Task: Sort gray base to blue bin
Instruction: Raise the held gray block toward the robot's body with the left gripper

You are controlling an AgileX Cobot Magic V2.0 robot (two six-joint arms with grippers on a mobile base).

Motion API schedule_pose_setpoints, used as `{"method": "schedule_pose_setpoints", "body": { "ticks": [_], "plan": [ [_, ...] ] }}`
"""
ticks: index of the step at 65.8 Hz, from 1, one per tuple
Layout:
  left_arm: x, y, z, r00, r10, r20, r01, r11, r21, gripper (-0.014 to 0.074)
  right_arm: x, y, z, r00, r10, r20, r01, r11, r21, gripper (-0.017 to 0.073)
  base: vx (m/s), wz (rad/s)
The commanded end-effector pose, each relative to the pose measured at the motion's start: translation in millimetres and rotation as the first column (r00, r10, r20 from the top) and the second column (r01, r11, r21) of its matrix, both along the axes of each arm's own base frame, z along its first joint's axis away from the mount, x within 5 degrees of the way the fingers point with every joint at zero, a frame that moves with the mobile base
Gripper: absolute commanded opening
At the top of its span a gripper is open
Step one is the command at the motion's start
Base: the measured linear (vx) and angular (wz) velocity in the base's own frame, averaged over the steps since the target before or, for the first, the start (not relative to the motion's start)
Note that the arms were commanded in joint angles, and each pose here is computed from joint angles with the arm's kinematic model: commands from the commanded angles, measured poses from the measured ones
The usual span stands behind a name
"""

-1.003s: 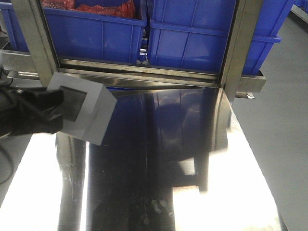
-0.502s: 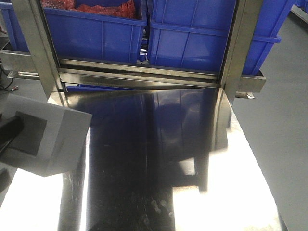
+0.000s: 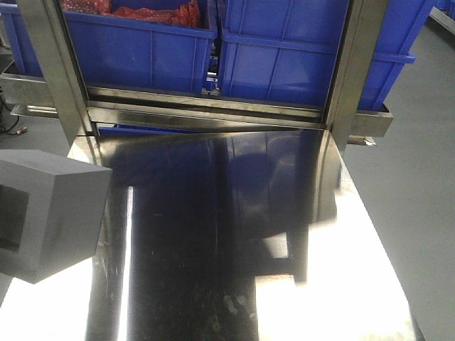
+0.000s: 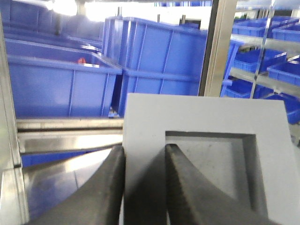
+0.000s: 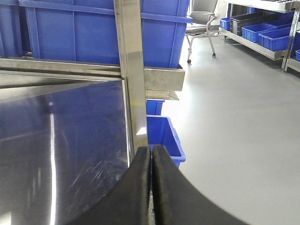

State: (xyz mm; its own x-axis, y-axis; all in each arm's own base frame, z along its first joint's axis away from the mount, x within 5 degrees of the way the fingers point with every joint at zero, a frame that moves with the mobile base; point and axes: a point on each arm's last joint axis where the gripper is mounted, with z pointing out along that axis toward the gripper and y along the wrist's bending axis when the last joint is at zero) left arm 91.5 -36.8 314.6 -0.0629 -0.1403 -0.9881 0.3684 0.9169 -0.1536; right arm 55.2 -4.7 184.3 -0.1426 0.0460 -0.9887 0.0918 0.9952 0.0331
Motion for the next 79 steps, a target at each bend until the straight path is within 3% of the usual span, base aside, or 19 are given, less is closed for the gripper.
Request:
{"method": "schedule_pose_setpoints", "body": {
  "ticks": [1, 79],
  "plan": [
    [-1.8, 2.1, 19.9, 0.992, 0.018, 0.126, -0.009, 0.997, -0.071, -0.0006, 0.7, -0.2, 6.4, 0.997, 0.0, 0.074, 0.001, 1.0, -0.016, -0.0005, 0.0, 0.0],
    [-1.8, 2.1, 19.8, 0.992, 0.018, 0.125, -0.009, 0.998, -0.07, -0.0006, 0.7, -0.2, 6.4, 0.997, 0.0, 0.074, 0.001, 1.0, -0.016, -0.0005, 0.0, 0.0]
  ]
}}
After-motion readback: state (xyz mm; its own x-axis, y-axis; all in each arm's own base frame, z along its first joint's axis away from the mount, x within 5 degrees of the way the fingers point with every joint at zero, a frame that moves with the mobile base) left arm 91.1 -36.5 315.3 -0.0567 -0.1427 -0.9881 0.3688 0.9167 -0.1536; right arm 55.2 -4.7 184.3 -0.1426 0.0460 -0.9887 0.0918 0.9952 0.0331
